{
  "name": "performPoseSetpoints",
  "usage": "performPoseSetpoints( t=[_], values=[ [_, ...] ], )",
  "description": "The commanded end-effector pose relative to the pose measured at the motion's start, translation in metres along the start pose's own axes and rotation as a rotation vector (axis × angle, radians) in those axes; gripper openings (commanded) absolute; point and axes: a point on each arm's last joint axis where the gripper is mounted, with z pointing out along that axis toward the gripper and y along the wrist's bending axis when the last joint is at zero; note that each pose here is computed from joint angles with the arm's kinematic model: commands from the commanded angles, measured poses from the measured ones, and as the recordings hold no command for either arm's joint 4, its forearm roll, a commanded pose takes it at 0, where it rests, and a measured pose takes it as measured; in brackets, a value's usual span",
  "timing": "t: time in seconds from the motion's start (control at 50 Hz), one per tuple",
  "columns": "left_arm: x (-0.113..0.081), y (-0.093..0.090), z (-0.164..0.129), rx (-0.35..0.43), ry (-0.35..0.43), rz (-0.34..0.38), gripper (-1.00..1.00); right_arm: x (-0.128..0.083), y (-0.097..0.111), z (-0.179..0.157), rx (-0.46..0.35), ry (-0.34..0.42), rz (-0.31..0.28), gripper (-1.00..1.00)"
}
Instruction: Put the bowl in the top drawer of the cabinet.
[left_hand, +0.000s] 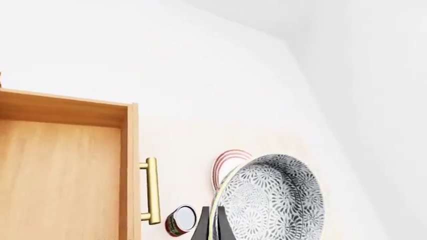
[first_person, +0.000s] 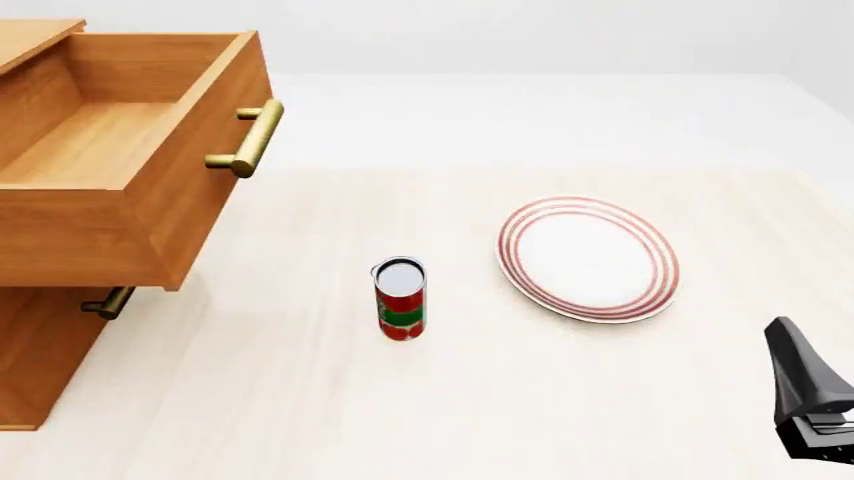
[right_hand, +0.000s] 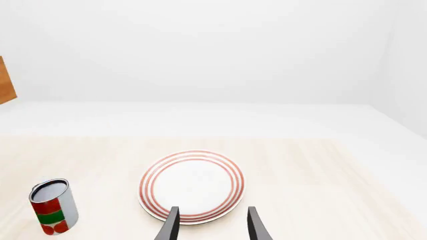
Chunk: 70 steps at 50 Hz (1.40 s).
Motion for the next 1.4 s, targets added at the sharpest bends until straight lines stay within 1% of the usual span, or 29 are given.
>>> performPoseSetpoints(
  t=[0.02, 0.26, 0.38, 0.48, 0.64, 0.72, 0.92, 1.1, 1.28, 1.4],
  values=[
    [-0.013, 0.015, -0.013, -0.088, -0.028, -0.017, -1.00, 0.000, 0.000, 0.000, 0.001, 0.000, 0.000, 1.00],
    [-0.019, 0.023, -0.022, -0.137, -0.052, -0.033, -1.00, 0.000, 0.000, 0.000, 0.001, 0.000, 0.000, 1.00],
    [-0.019, 0.030, -0.024, -0.173, -0.064, -0.048, -1.00, 0.000, 0.000, 0.000, 0.001, 0.000, 0.000, 1.00],
    [-0.017, 0.041, -0.023, -0.216, -0.073, -0.070, -1.00, 0.000, 0.000, 0.000, 0.001, 0.000, 0.000, 1.00],
    [-0.017, 0.050, -0.024, -0.258, -0.086, -0.088, -1.00, 0.000, 0.000, 0.000, 0.001, 0.000, 0.000, 1.00],
    [-0.015, 0.061, -0.022, -0.300, -0.093, -0.106, -1.00, 0.000, 0.000, 0.000, 0.001, 0.000, 0.000, 1.00],
    [-0.016, 0.073, -0.022, -0.355, -0.110, -0.133, -1.00, 0.000, 0.000, 0.000, 0.001, 0.000, 0.000, 1.00],
    [-0.018, 0.081, -0.022, -0.393, -0.113, -0.139, -1.00, 0.000, 0.000, 0.000, 0.001, 0.000, 0.000, 1.00],
    [-0.018, 0.095, -0.015, -0.439, -0.107, -0.147, -1.00, 0.000, 0.000, 0.000, 0.001, 0.000, 0.000, 1.00],
    [-0.017, 0.100, -0.010, -0.450, -0.100, -0.149, -1.00, 0.000, 0.000, 0.000, 0.001, 0.000, 0.000, 1.00]
  ],
)
